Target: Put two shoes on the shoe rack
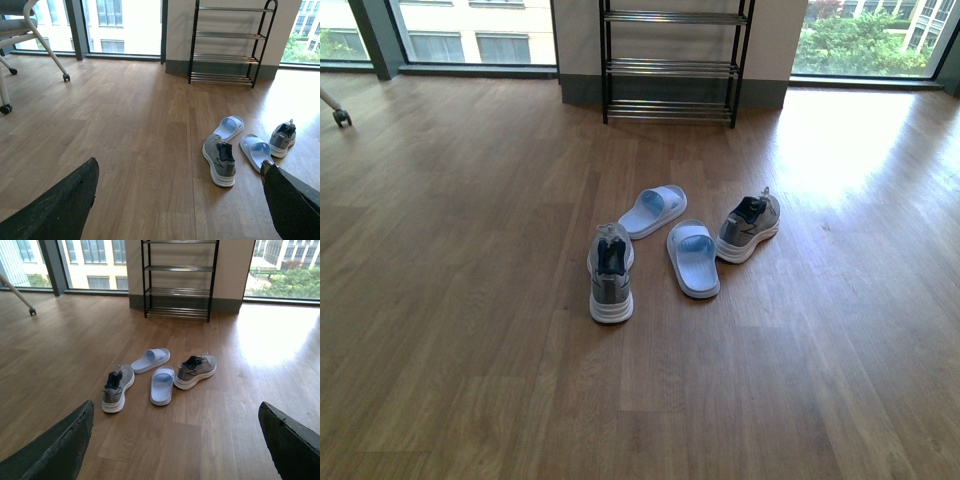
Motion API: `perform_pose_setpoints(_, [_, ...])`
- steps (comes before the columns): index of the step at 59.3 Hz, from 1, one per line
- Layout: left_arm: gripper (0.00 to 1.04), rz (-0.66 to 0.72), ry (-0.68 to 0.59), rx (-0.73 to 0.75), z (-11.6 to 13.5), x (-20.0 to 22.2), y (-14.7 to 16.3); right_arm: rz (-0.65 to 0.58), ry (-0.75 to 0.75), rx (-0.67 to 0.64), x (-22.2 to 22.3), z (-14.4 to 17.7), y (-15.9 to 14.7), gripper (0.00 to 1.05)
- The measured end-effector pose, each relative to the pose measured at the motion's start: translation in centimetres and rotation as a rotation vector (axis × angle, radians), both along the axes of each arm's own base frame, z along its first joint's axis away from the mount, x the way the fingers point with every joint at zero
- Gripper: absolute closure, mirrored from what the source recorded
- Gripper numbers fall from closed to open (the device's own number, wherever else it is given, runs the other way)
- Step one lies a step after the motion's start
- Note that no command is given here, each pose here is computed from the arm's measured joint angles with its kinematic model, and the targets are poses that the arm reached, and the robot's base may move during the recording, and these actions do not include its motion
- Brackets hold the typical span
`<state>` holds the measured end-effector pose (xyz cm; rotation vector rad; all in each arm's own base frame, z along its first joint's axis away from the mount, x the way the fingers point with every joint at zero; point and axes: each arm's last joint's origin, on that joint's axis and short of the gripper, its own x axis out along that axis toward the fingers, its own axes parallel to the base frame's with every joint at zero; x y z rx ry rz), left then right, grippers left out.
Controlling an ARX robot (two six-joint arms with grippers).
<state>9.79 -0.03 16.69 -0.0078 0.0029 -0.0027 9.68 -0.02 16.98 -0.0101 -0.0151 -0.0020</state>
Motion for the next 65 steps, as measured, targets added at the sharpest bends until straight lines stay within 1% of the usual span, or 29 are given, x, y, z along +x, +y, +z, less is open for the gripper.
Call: perform_pose_setpoints(65, [0.09, 0.0, 0.0, 0.0, 0.0, 0.0, 0.0, 0.0, 0.0, 0.0, 0.0, 0.0, 0.0, 0.09])
